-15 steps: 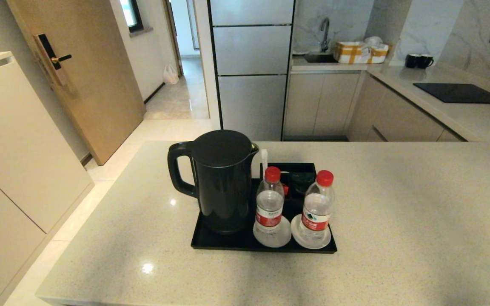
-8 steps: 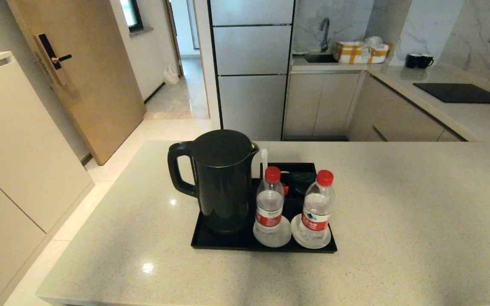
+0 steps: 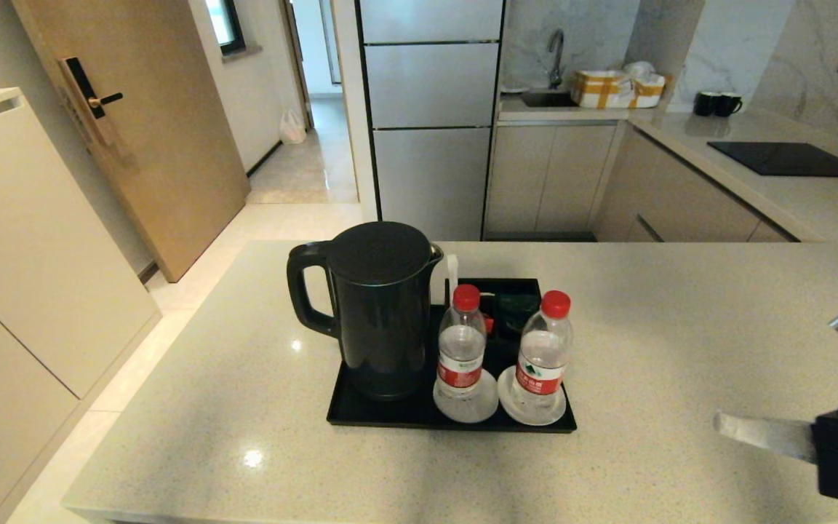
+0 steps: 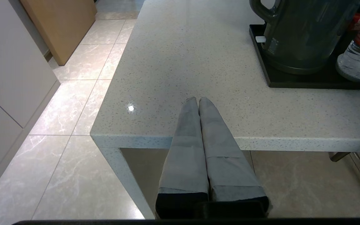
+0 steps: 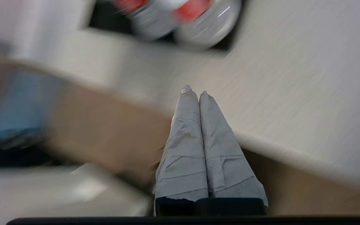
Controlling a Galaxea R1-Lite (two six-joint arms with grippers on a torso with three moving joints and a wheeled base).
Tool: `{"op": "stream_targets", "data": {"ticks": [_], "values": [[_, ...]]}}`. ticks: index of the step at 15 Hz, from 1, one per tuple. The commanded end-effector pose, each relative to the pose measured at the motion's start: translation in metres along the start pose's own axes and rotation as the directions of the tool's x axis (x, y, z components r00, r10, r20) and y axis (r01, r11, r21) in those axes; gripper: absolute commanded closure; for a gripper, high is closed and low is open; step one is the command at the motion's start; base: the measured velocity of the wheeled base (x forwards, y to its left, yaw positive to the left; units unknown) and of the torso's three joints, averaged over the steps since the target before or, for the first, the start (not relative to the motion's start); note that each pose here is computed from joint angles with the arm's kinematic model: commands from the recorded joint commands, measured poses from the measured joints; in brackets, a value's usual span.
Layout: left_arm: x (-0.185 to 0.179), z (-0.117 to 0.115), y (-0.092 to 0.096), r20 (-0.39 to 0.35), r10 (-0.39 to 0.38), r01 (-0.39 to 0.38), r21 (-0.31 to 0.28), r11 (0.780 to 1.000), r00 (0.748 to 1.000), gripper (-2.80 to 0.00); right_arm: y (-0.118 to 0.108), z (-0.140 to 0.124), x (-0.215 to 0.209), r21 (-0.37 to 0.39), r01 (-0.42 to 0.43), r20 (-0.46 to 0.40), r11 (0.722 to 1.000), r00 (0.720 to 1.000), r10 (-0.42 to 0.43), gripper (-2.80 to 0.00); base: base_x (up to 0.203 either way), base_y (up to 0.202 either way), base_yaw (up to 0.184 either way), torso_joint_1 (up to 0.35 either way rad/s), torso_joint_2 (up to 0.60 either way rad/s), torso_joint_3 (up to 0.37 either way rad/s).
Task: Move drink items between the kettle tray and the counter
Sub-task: Pick up the bottled water
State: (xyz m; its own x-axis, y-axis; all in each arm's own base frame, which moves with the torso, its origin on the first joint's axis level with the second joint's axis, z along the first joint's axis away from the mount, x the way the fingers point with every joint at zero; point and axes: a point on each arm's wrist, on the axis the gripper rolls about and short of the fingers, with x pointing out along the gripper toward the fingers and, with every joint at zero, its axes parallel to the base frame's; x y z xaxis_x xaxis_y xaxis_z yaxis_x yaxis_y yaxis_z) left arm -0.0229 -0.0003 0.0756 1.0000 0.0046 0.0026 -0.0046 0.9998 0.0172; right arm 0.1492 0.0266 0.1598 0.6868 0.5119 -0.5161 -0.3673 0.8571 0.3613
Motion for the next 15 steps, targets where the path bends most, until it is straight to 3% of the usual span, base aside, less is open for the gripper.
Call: {"op": "stream_targets", "data": {"ticks": [1, 3, 7, 12, 15], "values": [[0.000, 0.000, 0.000, -0.003, 0.000, 0.000, 0.001, 1.000, 1.000, 0.00, -0.009, 0.007, 0.049, -0.084, 0.073, 0.029, 0.994, 0.997, -0.071, 0.00, 0.000, 0.000, 0.000, 0.000, 0.00, 0.000], [0.000, 0.000, 0.000, -0.003, 0.000, 0.000, 0.001, 1.000, 1.000, 0.00, -0.001, 0.011, 0.073, -0.175, 0.079, 0.110, 0.981, 0.992, -0.060, 0.00, 0.000, 0.000, 0.000, 0.000, 0.00, 0.000], [0.000, 0.000, 0.000, -0.003, 0.000, 0.000, 0.000, 1.000, 1.000, 0.00, -0.004, 0.007, 0.123, -0.208, 0.083, 0.154, 0.975, 0.987, -0.051, 0.00, 0.000, 0.000, 0.000, 0.000, 0.00, 0.000], [0.000, 0.000, 0.000, -0.003, 0.002, -0.002, 0.000, 1.000, 1.000, 0.00, 0.003, -0.014, 0.123, -0.158, 0.027, 0.252, 0.987, 0.968, 0.014, 0.00, 0.000, 0.000, 0.000, 0.000, 0.00, 0.000], [0.000, 0.000, 0.000, -0.003, 0.000, 0.000, 0.001, 1.000, 1.000, 0.00, 0.003, -0.017, 0.122, -0.158, 0.019, 0.249, 0.987, 0.968, 0.022, 0.00, 0.000, 0.000, 0.000, 0.000, 0.00, 0.000]]}}
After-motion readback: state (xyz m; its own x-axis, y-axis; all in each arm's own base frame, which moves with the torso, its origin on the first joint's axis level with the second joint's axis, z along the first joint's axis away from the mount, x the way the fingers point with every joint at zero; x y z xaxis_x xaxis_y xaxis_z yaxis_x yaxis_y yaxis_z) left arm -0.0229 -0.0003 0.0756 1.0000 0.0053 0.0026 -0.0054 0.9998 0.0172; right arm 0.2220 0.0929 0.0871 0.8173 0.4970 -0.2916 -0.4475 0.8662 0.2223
